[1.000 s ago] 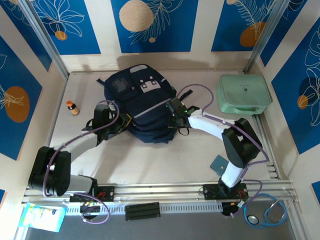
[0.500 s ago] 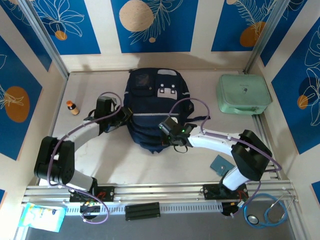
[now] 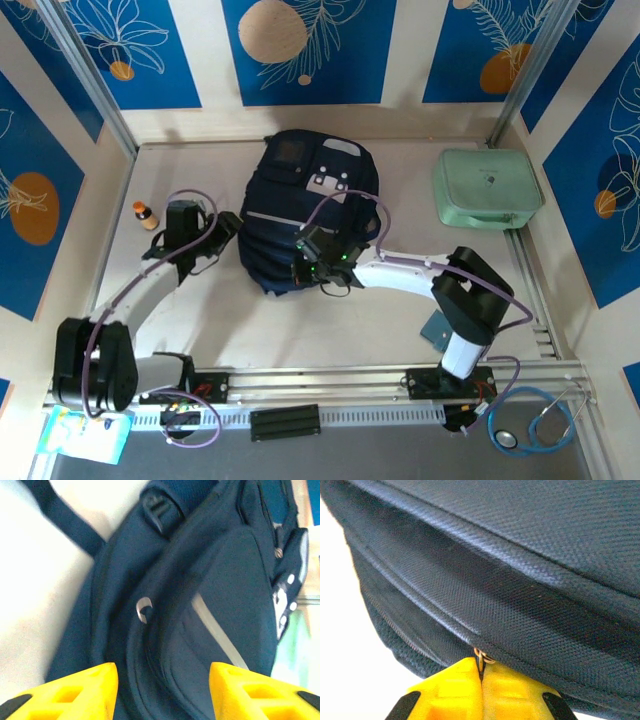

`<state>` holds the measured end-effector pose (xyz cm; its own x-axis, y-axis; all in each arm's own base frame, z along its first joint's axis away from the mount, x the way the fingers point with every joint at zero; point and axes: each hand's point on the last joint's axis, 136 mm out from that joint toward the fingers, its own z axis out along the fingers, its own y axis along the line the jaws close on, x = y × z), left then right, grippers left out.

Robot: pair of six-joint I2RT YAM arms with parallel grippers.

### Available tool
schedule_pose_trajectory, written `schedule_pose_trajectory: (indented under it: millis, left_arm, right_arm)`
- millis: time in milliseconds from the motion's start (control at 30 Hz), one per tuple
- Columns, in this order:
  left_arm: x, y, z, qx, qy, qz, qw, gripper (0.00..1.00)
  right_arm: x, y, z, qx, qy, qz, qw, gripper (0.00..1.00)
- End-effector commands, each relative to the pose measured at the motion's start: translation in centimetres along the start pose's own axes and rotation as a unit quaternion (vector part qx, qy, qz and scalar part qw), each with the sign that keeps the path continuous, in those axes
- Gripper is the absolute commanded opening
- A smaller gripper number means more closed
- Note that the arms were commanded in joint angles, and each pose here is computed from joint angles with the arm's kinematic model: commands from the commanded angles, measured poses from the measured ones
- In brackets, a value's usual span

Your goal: Pack books, pencil case, and school supplies into a backpack

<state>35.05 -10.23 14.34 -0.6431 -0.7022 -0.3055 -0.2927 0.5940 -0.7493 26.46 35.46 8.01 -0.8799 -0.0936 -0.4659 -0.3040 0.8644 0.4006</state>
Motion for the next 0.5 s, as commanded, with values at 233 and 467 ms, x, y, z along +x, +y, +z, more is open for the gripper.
schedule_pose_trajectory:
  millis: [233, 467]
  left_arm:
    - [5.0, -0.1, 0.2, 0.045, 0.041, -0.094, 0.994, 0.34]
    - [6.1, -0.7, 2.0, 0.05, 0.058, -0.095, 0.993, 0.39]
  right_arm:
    - [-2.1, 5.0, 0.2, -0.099, -0.016, -0.028, 0.995, 0.0]
    - [-1.7, 5.0, 0.1, -0.104, -0.01, -0.023, 0.994, 0.0]
